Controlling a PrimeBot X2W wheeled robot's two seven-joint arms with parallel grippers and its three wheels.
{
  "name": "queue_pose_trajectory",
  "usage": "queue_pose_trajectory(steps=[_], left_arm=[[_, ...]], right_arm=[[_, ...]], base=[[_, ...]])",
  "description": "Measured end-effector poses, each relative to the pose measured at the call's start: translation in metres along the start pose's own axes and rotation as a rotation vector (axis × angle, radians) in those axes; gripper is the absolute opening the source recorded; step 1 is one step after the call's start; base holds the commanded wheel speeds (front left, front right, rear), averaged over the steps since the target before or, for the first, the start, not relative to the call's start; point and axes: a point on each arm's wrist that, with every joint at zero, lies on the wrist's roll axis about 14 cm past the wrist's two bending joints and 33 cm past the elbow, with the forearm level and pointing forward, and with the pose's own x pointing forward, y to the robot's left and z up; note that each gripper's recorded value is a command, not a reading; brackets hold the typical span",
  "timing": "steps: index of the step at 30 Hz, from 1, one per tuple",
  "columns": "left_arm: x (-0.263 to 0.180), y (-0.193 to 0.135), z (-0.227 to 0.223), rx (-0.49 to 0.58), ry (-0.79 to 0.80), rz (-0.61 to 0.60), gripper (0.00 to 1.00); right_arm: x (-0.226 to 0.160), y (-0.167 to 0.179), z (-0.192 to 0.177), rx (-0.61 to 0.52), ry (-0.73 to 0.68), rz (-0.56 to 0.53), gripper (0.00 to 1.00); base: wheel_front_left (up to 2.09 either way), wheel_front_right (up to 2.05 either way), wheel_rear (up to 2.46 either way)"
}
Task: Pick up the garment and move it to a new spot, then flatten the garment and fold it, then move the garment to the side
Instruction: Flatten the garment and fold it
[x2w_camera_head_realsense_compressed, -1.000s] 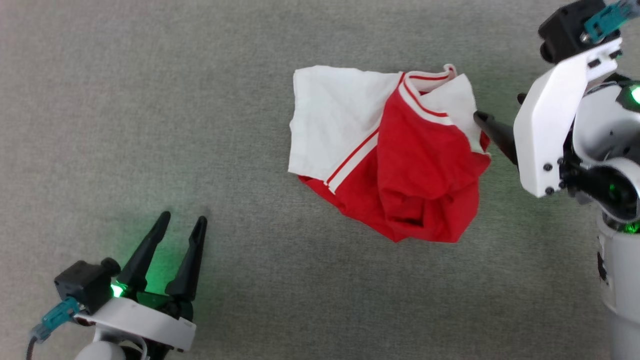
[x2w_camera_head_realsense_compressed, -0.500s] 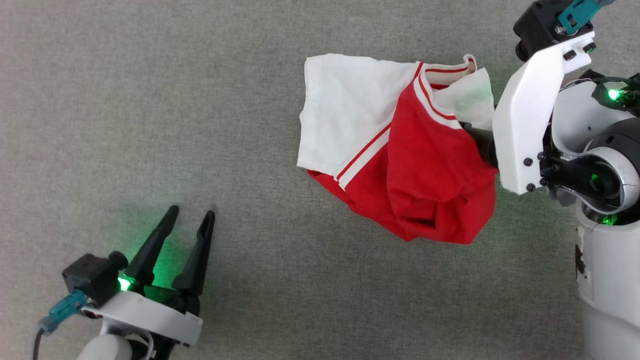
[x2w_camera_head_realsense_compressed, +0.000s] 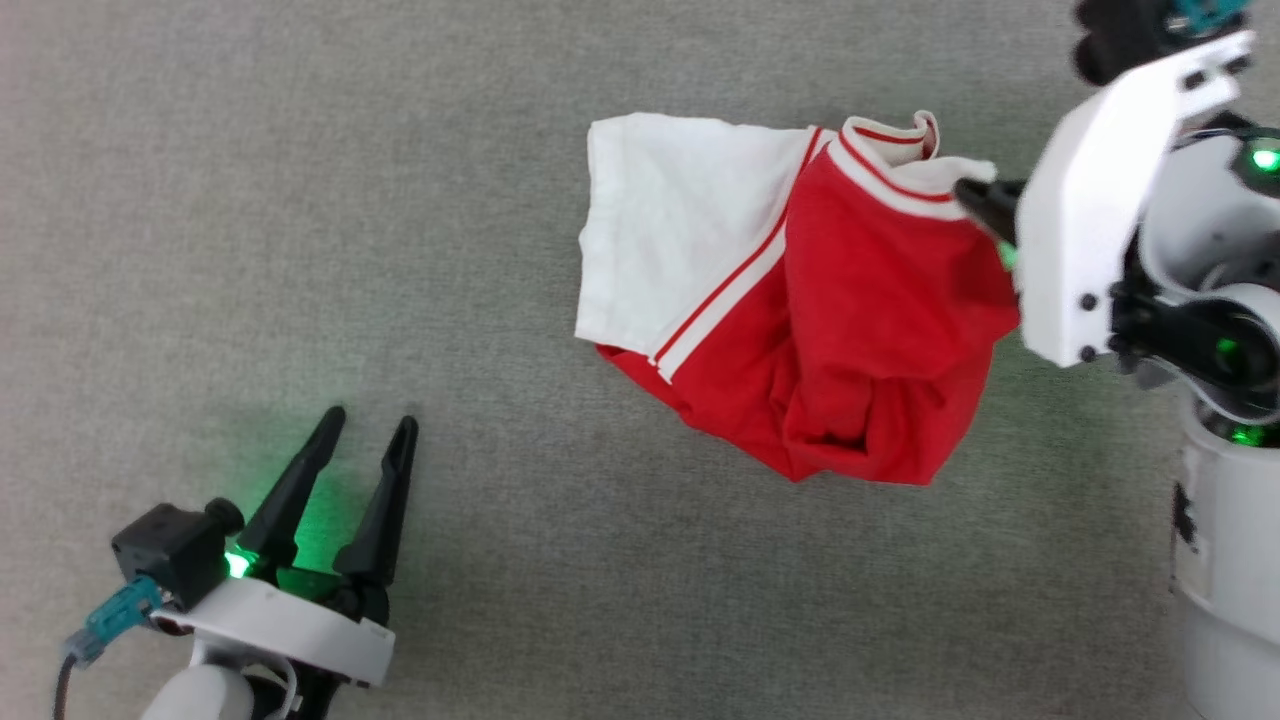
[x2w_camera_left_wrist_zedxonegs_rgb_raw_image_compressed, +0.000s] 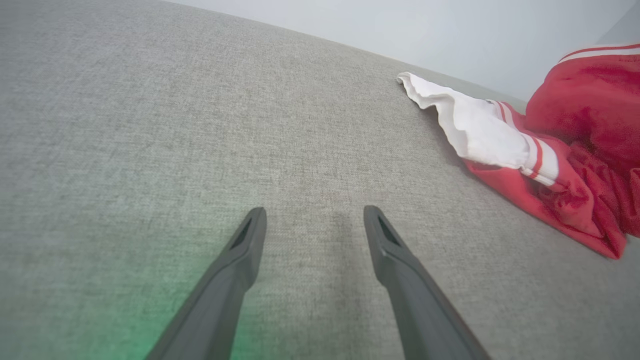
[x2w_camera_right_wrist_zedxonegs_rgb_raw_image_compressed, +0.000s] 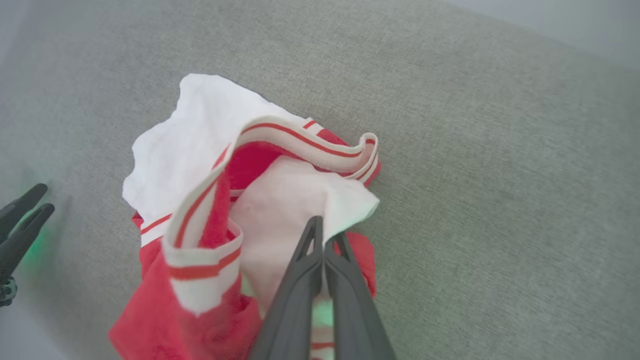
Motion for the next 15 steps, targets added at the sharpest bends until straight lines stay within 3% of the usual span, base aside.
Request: queue_pose_trajectory(steps=[7, 15], left_arm=[[0.006, -0.010, 0.003, 0.007, -0.009, -0.040, 1.00], [0.015, -0.015, -0.002, 0.021, 0.008, -0.077, 1.00]], right_arm=[[-0.043, -0.048, -0.010, 0.084, -0.086, -0.139, 0.00], [-0.093, -0.135, -0.060, 0.196, -0.150, -0.422, 0.00]], base=[[0.00, 0.00, 0.00], [0.00, 0.00, 0.00]])
